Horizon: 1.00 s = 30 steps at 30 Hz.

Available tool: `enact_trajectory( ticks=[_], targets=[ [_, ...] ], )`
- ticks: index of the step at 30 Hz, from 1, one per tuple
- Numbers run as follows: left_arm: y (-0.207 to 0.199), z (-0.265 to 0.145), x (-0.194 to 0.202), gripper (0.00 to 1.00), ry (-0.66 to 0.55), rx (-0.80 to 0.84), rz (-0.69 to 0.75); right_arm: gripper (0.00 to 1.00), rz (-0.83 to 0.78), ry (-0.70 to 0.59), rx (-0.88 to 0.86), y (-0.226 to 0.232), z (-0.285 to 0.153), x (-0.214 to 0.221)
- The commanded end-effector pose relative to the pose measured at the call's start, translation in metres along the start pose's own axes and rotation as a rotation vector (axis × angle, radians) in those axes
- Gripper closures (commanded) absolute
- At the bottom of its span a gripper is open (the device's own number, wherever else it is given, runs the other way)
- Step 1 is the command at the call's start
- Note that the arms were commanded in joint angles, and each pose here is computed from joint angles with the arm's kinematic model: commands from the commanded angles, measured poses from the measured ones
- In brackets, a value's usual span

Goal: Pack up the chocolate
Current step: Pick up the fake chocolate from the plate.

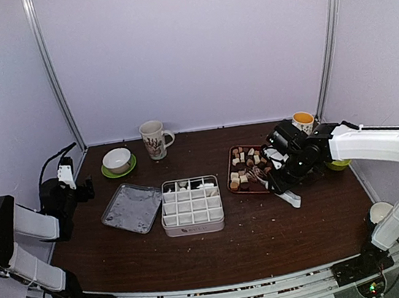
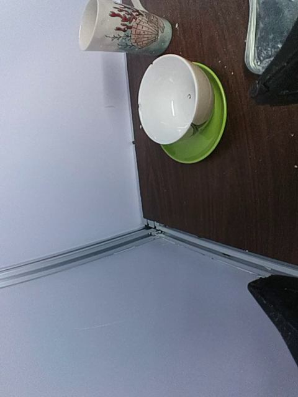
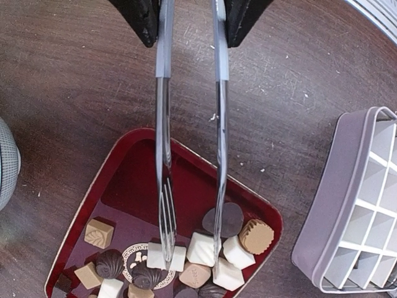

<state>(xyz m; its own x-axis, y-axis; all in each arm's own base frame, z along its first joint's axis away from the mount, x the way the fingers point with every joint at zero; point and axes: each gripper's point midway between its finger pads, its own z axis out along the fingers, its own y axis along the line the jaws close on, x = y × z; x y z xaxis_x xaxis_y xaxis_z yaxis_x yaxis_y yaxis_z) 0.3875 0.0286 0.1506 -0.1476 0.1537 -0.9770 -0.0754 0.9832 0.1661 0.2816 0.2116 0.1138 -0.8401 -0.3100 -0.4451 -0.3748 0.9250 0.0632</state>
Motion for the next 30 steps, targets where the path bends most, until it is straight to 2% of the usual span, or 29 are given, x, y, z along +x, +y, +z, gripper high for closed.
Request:
enact_trajectory(
  ticks=[1,14,30],
  targets=[
    [0.004,0.004,-0.013,0.02,-0.042,-0.008,-0.001,0.64,0.027,-0.053,0.031,-0.006,-0.002,-0.021],
    [0.004,0.004,-0.013,0.02,-0.041,-0.006,-0.001,0.62,0.050,-0.016,0.127,-0.023,0.020,-0.028],
    [0.004,0.004,-0.013,0.02,-0.040,-0.007,-0.001,0.58,0.039,-0.008,0.109,-0.018,0.034,-0.038]
  ],
)
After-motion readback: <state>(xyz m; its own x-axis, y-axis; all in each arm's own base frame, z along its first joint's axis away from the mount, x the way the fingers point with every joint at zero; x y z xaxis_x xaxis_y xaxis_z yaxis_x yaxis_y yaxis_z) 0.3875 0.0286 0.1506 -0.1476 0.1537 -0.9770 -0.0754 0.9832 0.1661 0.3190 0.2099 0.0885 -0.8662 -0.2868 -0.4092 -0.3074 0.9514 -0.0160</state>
